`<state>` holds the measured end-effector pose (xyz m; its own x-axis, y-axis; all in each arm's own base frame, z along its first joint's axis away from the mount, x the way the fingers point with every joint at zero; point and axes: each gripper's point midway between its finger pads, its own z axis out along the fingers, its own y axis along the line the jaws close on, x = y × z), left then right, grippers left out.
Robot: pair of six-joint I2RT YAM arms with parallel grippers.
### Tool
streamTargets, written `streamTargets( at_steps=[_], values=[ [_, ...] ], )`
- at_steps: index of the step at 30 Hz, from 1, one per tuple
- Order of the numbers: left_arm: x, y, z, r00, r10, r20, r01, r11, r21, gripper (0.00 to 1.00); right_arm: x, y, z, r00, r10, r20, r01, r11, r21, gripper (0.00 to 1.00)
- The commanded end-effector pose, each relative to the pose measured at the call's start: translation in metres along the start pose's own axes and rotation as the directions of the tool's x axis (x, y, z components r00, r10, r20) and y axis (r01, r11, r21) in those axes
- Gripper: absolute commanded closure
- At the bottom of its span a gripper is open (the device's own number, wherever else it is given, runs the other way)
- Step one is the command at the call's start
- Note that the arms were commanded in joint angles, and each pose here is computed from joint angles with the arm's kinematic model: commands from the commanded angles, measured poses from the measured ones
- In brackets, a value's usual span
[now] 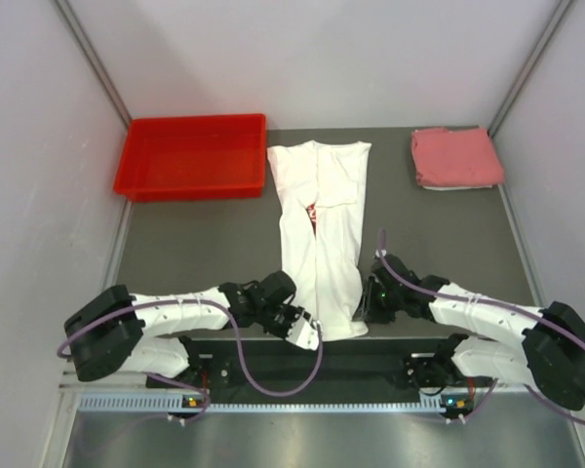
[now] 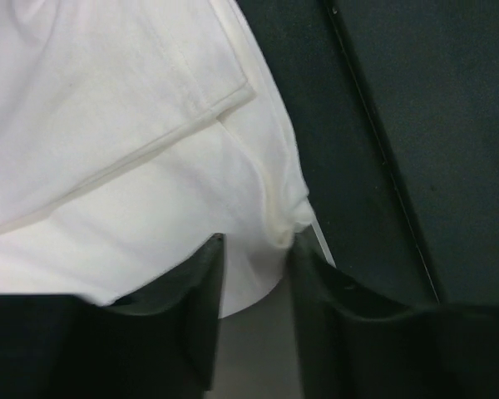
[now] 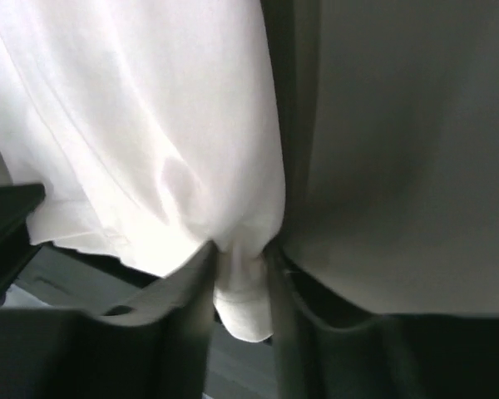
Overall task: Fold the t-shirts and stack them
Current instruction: Fold the tshirt
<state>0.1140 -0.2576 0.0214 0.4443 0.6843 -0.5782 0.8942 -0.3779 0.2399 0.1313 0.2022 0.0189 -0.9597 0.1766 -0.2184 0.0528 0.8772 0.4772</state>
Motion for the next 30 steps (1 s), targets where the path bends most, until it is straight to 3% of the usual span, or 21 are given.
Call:
streamTargets(
  at_steps=[1,2,3,4,5,12,17,22,24,30],
  values=[
    [0.007,-0.007,0.008,0.998,0.039,-0.052,-0.037,0.999,0.037,0.65,0.015,-0.015,0.000,0.999,-0.001,-0.050,0.004,0.998,0.063,0.74],
    [0.007,-0.011,0.008,0.998,0.041,-0.055,-0.038,0.998,0.052,0.73,0.018,-0.020,-0.003,0.998,-0.005,-0.065,0.010,0.996,0.085,0.77],
    [0.008,-0.014,0.007,0.998,0.036,-0.058,-0.033,0.998,0.061,0.88,0.018,-0.021,-0.006,0.998,-0.009,-0.065,0.015,0.996,0.091,0.80],
    [0.007,-0.017,0.005,0.998,0.042,-0.055,-0.038,0.997,0.073,0.98,0.016,-0.019,-0.010,0.998,-0.014,-0.055,0.019,0.996,0.084,0.85],
    [0.013,-0.027,0.002,0.997,0.031,-0.077,-0.023,0.994,0.106,1.00,0.020,-0.023,-0.013,0.998,-0.015,-0.067,0.022,0.995,0.099,0.87],
    [0.046,-0.055,-0.030,0.979,0.061,-0.194,-0.038,0.992,0.123,1.00,0.041,-0.044,-0.018,0.991,-0.008,-0.132,0.027,0.990,0.140,0.99],
    [0.020,-0.038,-0.042,0.992,-0.020,-0.126,0.024,0.999,0.029,1.00,0.030,-0.017,-0.022,0.994,-0.021,-0.110,0.027,0.998,0.050,1.00],
    [0.003,0.035,-0.067,0.979,-0.201,-0.032,0.185,0.946,-0.266,1.00,-0.003,0.020,-0.035,0.995,-0.087,-0.058,0.084,0.996,-0.039,1.00],
    [-0.006,0.062,-0.076,0.979,-0.202,0.008,0.191,0.912,-0.364,1.00,-0.029,0.020,-0.037,0.996,-0.087,-0.021,0.087,0.996,-0.016,1.00],
    [-0.003,0.152,-0.115,0.943,-0.313,0.114,0.318,0.739,-0.594,1.00,-0.127,0.029,-0.035,0.987,-0.136,0.085,0.136,0.991,0.009,1.00]
  ],
)
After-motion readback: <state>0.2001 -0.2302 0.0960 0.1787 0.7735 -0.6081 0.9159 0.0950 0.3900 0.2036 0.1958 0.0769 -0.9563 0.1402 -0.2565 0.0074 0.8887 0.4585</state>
